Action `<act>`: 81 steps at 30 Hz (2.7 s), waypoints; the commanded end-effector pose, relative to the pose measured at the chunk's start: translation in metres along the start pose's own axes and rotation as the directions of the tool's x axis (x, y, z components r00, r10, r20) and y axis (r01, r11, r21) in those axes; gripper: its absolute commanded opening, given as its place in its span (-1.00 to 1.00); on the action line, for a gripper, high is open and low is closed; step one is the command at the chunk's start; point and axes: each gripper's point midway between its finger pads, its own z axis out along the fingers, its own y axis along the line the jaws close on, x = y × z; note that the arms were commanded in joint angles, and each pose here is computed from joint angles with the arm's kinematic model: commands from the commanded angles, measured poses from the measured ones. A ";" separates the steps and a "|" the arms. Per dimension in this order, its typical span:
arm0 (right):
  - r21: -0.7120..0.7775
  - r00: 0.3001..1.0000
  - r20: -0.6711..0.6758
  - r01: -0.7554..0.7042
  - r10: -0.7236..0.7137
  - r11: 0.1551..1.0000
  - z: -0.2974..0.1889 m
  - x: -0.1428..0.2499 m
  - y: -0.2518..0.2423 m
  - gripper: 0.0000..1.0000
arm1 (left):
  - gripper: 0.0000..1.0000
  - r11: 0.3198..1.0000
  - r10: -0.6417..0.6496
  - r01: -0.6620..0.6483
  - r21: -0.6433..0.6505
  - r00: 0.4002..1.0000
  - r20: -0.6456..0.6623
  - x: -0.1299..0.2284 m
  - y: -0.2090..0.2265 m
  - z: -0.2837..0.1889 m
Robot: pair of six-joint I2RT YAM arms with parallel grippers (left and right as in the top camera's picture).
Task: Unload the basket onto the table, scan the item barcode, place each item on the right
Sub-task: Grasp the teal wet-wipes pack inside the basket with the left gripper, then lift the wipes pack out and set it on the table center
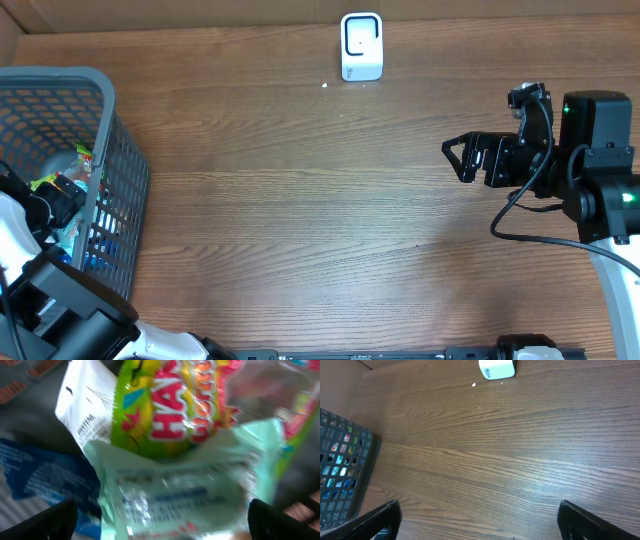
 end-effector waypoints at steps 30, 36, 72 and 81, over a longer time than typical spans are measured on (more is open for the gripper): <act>-0.014 1.000 0.014 0.009 -0.009 1.000 -0.003 -0.005 0.005 1.00 | -0.92 0.998 0.055 -0.054 -0.011 0.997 0.063 -0.008 -0.024 -0.001; -0.014 1.000 0.014 0.009 -0.009 1.000 -0.003 -0.005 0.005 1.00 | -0.92 0.989 0.053 -0.074 0.126 0.985 0.162 -0.048 -0.053 -0.089; -0.014 1.000 0.014 0.009 -0.009 1.000 -0.003 -0.005 0.005 1.00 | -0.92 0.344 0.884 -0.758 0.554 0.461 0.081 0.284 -0.324 -0.155; -0.014 1.000 0.014 0.009 -0.009 1.000 -0.003 -0.005 0.005 1.00 | -0.91 0.298 0.934 -0.727 0.619 0.356 -0.032 0.356 -0.351 -0.066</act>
